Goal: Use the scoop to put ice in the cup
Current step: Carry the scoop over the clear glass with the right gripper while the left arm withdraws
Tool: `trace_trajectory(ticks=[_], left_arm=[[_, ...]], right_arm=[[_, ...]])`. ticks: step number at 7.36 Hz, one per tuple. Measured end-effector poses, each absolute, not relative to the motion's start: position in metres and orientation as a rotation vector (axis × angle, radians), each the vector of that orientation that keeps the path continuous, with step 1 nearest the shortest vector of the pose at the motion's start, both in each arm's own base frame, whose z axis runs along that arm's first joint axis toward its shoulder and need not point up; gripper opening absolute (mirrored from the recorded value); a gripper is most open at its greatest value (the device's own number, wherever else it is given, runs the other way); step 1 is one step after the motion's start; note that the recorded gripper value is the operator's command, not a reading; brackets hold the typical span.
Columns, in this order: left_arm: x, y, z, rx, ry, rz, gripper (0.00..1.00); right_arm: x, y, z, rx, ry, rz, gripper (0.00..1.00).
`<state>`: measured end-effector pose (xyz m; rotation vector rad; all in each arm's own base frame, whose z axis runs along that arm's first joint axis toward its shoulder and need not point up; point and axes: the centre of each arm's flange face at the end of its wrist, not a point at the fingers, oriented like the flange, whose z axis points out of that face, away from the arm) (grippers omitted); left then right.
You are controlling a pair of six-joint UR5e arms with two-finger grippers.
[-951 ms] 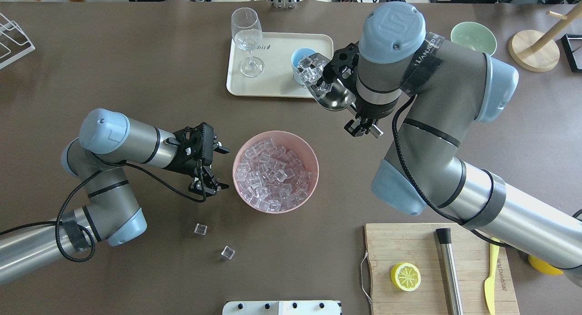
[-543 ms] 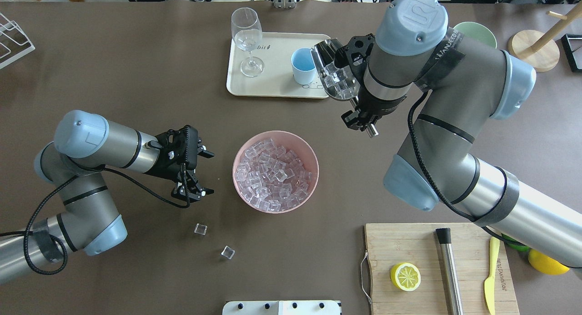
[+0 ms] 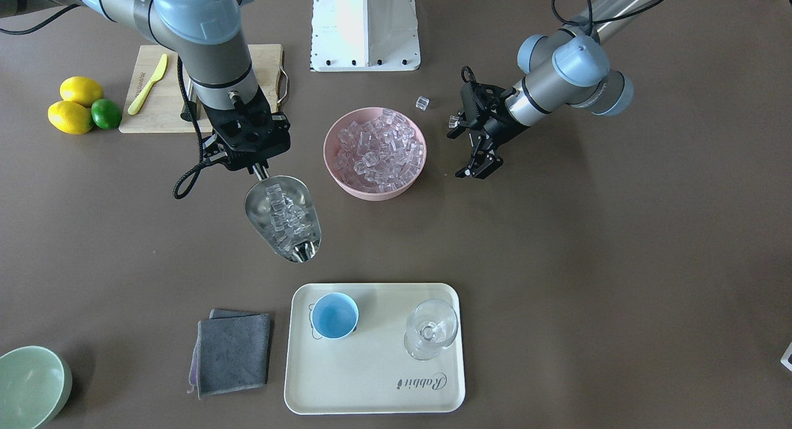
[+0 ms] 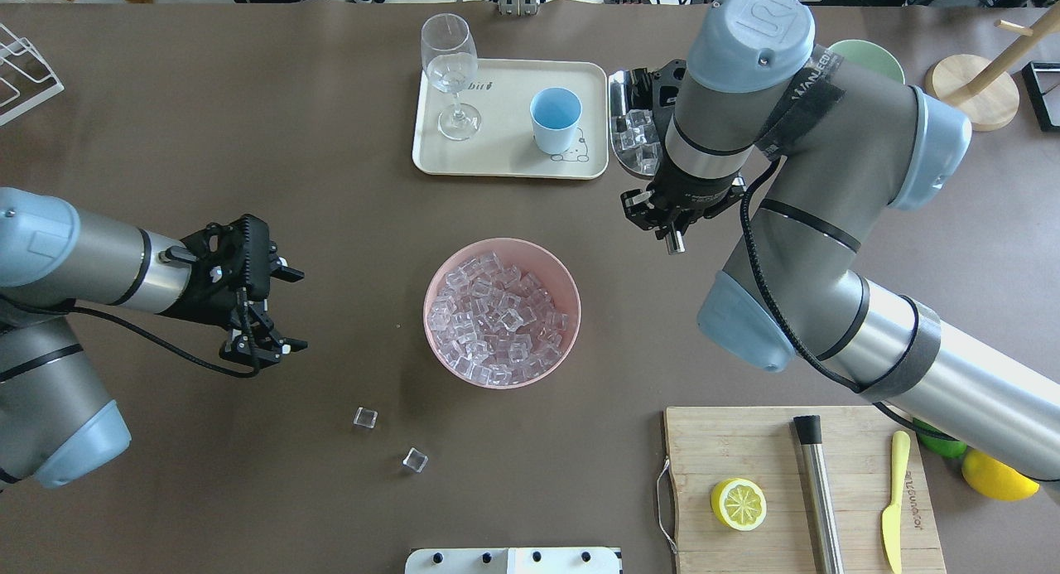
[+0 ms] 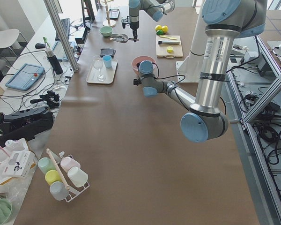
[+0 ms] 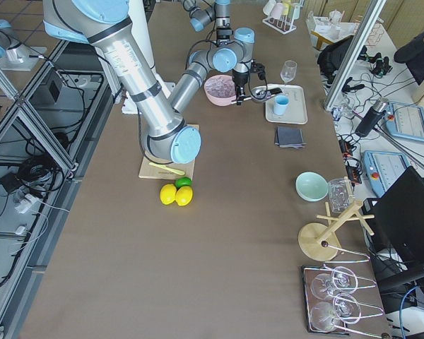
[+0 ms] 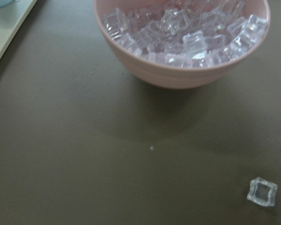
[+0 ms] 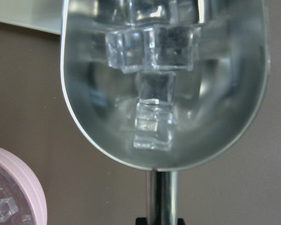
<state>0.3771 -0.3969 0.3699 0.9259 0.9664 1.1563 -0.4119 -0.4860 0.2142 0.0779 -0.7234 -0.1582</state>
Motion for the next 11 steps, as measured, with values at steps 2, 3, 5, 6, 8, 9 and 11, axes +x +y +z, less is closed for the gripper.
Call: trace_trajectory(ticks=[2, 3, 5, 6, 8, 9, 11], left_arm=[[0.311, -0.405, 0.402, 0.843, 0.880, 1.065, 0.98], [0.281, -0.415, 0.420, 0.795, 0.833, 1.008, 0.98], [0.225, -0.432, 0.457, 0.676, 0.747, 0.886, 0.98], [0.204, -0.438, 0.475, 0.598, 0.711, 0.830, 0.98], [0.165, -0.450, 0.504, 0.444, 0.668, 0.720, 0.98], [0.145, -0.455, 0.519, 0.371, 0.681, 0.662, 0.98], [0.102, -0.462, 0.545, 0.257, 0.718, 0.538, 0.98]], right_arm=[[-0.415, -0.497, 0.218, -0.008, -0.800, -0.146, 0.00], [-0.412, -0.505, 0.218, -0.056, -0.853, -0.147, 0.00], [-0.412, -0.512, 0.212, -0.100, -0.897, -0.146, 0.00], [-0.417, -0.517, 0.205, -0.125, -0.906, -0.119, 0.00], [-0.441, -0.538, 0.175, -0.190, -0.924, -0.077, 0.00], [-0.459, -0.551, 0.159, -0.256, -0.940, -0.063, 0.00], [-0.479, -0.563, 0.151, -0.405, -0.978, -0.060, 0.00]])
